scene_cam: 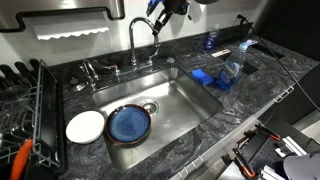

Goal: Move the tap

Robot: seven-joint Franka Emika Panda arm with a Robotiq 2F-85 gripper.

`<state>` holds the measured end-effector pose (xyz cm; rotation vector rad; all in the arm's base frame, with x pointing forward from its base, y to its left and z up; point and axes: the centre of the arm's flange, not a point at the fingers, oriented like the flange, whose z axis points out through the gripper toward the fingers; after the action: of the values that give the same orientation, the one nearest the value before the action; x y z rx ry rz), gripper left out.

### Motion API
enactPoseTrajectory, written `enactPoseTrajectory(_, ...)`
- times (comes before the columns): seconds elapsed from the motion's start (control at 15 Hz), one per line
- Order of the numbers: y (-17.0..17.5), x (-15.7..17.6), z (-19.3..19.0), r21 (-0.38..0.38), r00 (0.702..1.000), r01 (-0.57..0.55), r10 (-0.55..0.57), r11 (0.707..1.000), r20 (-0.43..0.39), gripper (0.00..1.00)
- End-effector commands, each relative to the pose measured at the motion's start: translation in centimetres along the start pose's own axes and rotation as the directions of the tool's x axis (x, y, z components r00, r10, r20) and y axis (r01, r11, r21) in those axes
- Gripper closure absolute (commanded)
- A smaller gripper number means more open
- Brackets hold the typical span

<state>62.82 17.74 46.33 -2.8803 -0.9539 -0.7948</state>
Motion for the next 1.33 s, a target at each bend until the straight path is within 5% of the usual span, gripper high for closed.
enactPoseTrajectory(0.0, -2.8, 1.2, -0.3, 0.061, 1.0, 0.0, 0.0, 0.998, -0.003, 0.94)
enactPoseTrajectory(0.67, -7.3, 3.8, -0.6, 0.048, 0.999, 0.0, -0.002, 0.999, 0.041, 0.94)
enactPoseTrajectory(1.27, -15.3, 7.5, -1.5, 0.092, 0.999, 0.035, -0.037, 0.995, 0.024, 0.94)
